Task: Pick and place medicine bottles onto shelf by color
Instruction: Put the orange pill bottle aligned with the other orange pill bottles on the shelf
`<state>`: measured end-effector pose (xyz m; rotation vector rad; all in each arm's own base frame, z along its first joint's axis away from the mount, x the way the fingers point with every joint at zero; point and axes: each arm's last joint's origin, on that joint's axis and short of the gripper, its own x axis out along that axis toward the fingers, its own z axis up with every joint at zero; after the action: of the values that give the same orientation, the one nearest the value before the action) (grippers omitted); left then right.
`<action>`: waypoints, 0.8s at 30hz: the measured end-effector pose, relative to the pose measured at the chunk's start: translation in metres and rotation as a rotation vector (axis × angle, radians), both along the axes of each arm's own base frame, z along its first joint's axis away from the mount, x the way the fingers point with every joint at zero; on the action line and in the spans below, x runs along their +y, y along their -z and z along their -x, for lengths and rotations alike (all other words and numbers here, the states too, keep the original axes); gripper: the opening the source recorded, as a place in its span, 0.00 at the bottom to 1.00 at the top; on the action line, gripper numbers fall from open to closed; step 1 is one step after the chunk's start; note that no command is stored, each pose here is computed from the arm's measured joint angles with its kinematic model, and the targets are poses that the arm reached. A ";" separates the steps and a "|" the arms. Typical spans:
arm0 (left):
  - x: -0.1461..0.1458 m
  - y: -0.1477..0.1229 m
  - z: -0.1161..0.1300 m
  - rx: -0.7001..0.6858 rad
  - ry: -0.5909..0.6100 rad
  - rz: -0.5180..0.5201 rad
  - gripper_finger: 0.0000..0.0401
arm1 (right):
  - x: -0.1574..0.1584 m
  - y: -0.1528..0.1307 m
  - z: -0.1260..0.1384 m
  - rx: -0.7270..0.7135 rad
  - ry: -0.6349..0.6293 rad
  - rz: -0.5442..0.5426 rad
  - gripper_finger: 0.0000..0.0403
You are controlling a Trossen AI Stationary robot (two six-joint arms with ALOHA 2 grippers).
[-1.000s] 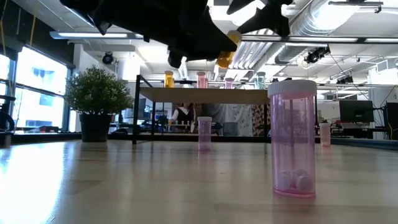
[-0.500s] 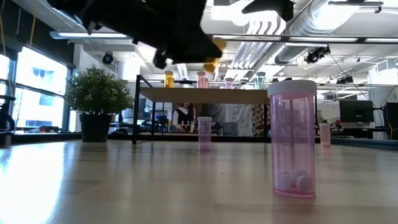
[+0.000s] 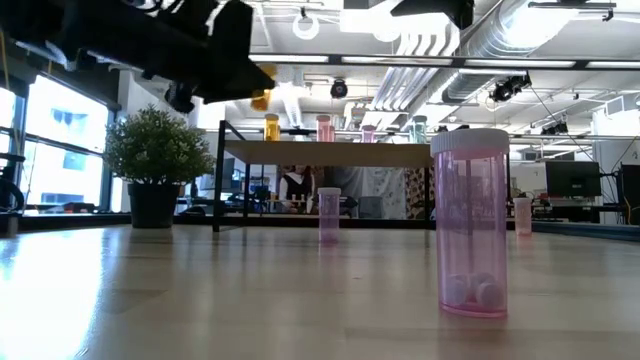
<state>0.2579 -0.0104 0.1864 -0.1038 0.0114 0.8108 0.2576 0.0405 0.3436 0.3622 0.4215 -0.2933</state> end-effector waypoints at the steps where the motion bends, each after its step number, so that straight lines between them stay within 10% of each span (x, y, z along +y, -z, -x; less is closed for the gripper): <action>1: 0.001 0.002 0.004 -0.022 -0.020 0.000 0.27 | 0.000 0.000 0.000 -0.001 0.000 0.000 0.51; 24: 0.068 0.007 0.014 -0.123 -0.065 -0.087 0.27 | -0.014 -0.010 0.003 -0.035 0.111 0.175 0.51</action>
<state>0.2443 0.0572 0.1796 -0.0719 -0.1436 0.8675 0.2544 0.0262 0.3533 0.2193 0.3387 -0.4280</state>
